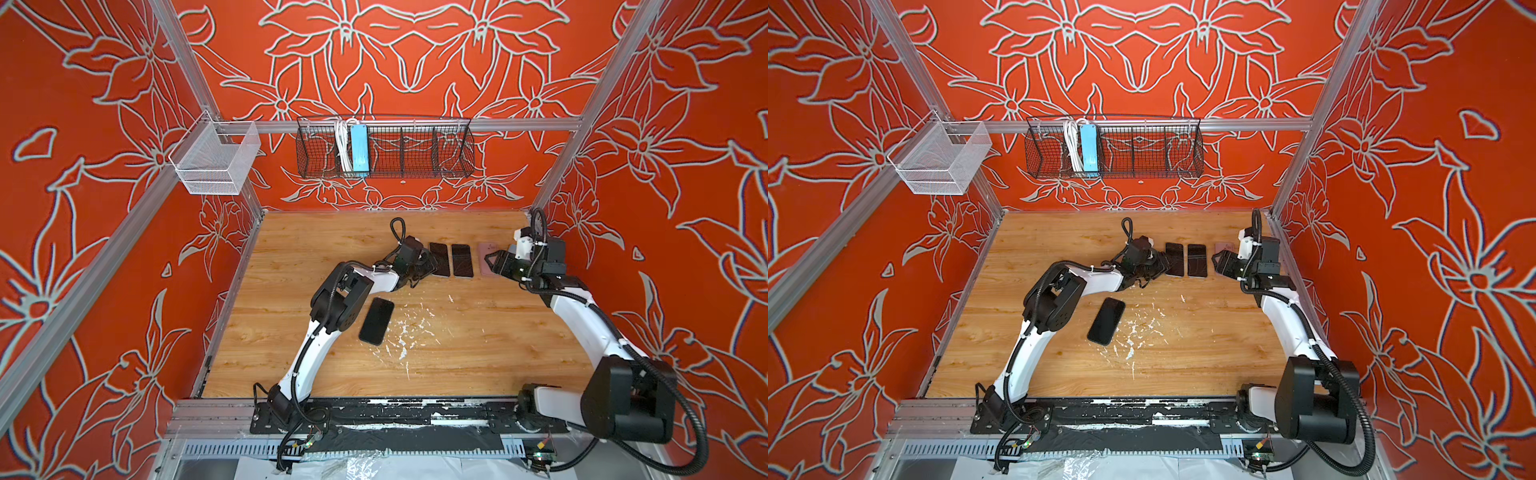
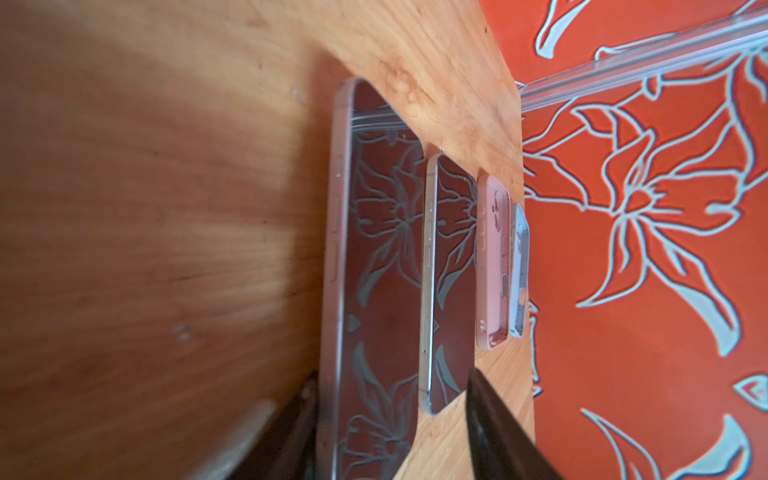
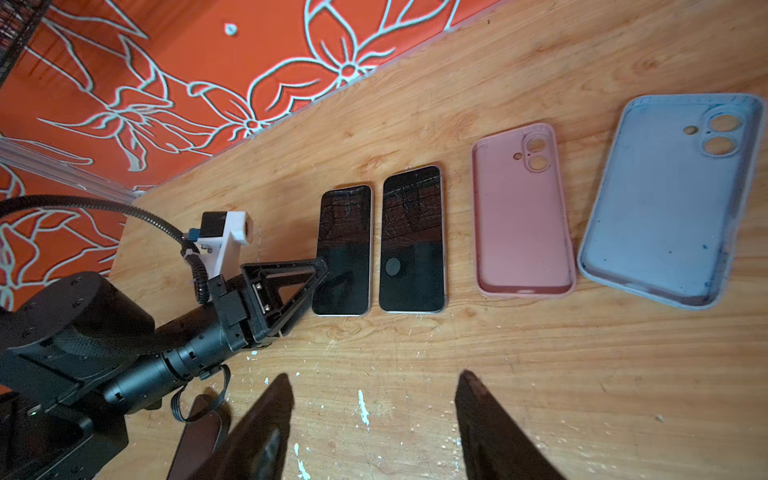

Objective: Take the phone out of the phone case

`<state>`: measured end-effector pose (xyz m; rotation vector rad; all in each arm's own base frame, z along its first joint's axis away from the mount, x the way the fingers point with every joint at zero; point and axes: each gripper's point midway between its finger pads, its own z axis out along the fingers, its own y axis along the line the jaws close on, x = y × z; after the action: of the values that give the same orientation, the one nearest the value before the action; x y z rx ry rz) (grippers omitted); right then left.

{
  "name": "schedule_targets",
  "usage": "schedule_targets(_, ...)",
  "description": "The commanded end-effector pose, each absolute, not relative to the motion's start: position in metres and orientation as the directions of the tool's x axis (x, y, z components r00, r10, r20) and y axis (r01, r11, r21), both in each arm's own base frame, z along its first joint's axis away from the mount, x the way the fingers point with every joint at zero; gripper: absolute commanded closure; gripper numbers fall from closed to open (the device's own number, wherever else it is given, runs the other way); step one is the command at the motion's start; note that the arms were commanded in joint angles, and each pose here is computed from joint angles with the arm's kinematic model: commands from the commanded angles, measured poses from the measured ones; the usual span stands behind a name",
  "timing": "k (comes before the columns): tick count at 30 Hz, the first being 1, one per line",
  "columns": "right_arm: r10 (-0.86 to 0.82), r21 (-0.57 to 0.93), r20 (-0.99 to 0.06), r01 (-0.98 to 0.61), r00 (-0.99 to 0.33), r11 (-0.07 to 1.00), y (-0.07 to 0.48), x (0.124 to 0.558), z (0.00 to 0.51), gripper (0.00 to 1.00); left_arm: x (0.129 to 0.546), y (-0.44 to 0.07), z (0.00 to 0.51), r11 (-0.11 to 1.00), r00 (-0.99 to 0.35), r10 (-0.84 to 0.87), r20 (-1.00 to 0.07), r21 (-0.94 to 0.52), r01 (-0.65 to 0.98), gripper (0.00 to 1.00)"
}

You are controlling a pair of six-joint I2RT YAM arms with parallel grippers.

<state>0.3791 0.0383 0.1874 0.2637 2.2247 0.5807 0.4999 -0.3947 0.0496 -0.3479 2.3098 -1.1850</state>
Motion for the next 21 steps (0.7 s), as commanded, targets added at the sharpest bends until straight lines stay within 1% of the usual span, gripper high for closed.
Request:
schedule_targets(1,0.372,0.486,-0.683,-0.010,-0.628,0.874,0.043,0.382,0.204,0.36,0.489,-0.382,0.045,0.657,-0.844,-0.413,-0.344,-0.754,-0.014,0.44)
schedule_targets(2,0.372,0.483,-0.684,-0.008,-0.627,0.875,0.043,0.382,0.205,0.36,0.488,-0.381,0.046,0.662,-0.845,-0.407,-0.347,-0.749,-0.012,0.43)
schedule_targets(4,0.363,0.463,-0.687,0.007,-0.630,0.886,0.044,0.380,0.205,0.35,0.486,-0.378,0.049,0.682,-0.851,-0.389,-0.353,-0.731,-0.008,0.36)
schedule_targets(5,0.354,0.450,-0.687,0.011,-0.635,0.893,0.045,0.378,0.205,0.35,0.485,-0.377,0.051,0.690,-0.853,-0.381,-0.357,-0.724,-0.004,0.35)
schedule_targets(8,0.320,0.389,-0.694,0.038,-0.645,0.920,0.048,0.373,0.203,0.32,0.481,-0.373,0.059,0.696,-0.853,-0.371,-0.366,-0.718,0.006,0.26)
schedule_targets(10,0.288,0.356,-0.699,0.030,-0.654,0.934,0.058,0.370,0.205,0.32,0.477,-0.368,0.066,0.702,-0.851,-0.369,-0.374,-0.712,0.010,0.18)
schedule_targets(14,0.259,0.328,-0.706,0.020,-0.659,0.944,0.075,0.366,0.209,0.27,0.464,-0.355,0.086,0.717,-0.843,-0.356,-0.403,-0.696,0.030,0.07)
schedule_targets(20,0.226,0.308,-0.706,-0.004,-0.671,0.951,0.112,0.354,0.208,0.25,0.433,-0.314,0.121,0.753,-0.821,-0.347,-0.453,-0.657,0.044,0.00)
schedule_targets(21,0.221,0.305,-0.705,-0.007,-0.674,0.952,0.120,0.351,0.207,0.25,0.428,-0.304,0.127,0.758,-0.818,-0.353,-0.455,-0.651,0.035,0.01)
